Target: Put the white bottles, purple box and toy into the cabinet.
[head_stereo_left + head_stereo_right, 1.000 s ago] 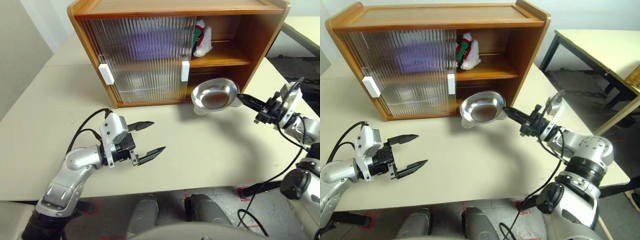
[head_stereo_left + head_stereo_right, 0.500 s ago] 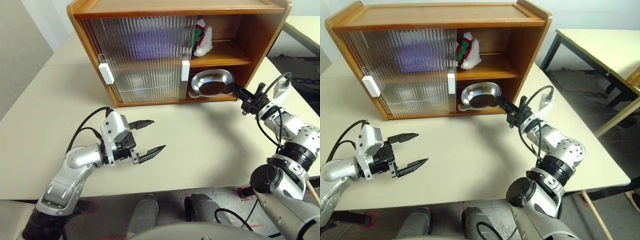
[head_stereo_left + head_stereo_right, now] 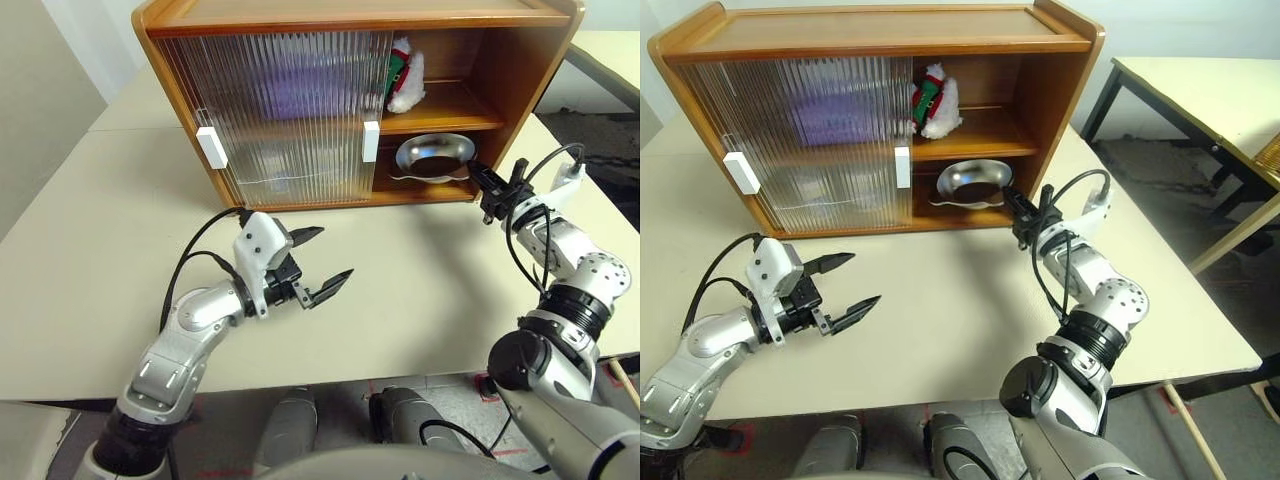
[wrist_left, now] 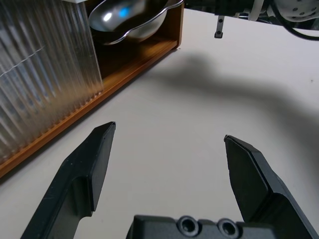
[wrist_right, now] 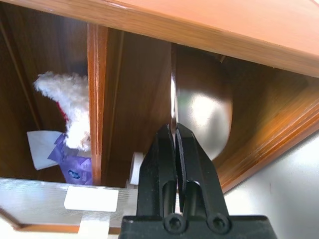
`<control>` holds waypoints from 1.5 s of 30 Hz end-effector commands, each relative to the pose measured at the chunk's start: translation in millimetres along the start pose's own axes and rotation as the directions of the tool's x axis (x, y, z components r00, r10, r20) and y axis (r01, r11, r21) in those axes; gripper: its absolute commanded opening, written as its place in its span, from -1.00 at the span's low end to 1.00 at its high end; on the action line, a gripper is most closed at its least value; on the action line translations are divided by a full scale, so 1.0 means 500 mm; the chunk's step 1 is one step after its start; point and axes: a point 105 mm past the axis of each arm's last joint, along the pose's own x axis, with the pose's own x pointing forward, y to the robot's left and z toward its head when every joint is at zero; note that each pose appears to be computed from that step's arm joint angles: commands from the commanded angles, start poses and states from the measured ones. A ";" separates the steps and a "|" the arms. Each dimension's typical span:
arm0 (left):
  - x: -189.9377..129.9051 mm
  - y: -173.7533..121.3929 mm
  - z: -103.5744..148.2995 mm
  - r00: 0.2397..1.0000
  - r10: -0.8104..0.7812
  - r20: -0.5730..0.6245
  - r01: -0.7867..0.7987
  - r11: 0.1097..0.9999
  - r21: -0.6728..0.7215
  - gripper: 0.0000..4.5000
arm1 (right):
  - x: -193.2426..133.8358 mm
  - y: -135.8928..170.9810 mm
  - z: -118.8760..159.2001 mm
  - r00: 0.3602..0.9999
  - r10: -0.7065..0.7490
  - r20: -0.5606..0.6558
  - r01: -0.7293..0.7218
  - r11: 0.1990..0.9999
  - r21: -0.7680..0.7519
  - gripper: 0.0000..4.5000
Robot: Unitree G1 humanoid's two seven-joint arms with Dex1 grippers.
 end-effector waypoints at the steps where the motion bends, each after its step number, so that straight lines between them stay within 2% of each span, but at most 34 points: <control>1: 0.005 -0.001 -0.001 1.000 0.014 -0.018 -0.014 1.000 0.007 1.00 | 0.009 -0.014 -0.011 0.999 -0.035 0.011 0.035 0.999 0.010 -1.00; 18: 0.018 0.006 0.000 0.998 0.053 -0.031 -0.052 0.999 0.003 1.00 | 0.052 -0.032 -0.043 0.989 -0.134 0.056 0.134 0.991 0.006 -1.00; 30: 0.018 0.005 -0.001 0.998 0.054 -0.032 -0.054 0.999 0.001 1.00 | 0.071 -0.059 -0.045 0.980 -0.184 0.070 0.185 0.983 -0.008 -1.00; 33: 0.015 0.006 -0.003 0.998 0.054 -0.035 -0.054 0.999 0.002 1.00 | 0.073 -0.060 -0.046 0.980 -0.186 0.067 0.187 0.982 -0.011 -0.69; 43: 0.015 0.004 -0.004 0.998 0.050 -0.038 -0.050 0.999 0.005 1.00 | 0.068 -0.062 -0.039 0.981 -0.185 0.066 0.187 0.982 -0.021 0.94; 45: 0.015 0.004 -0.003 0.998 0.047 -0.036 -0.046 0.999 0.005 1.00 | 0.066 -0.060 -0.040 0.981 -0.183 0.065 0.185 0.982 -0.022 0.99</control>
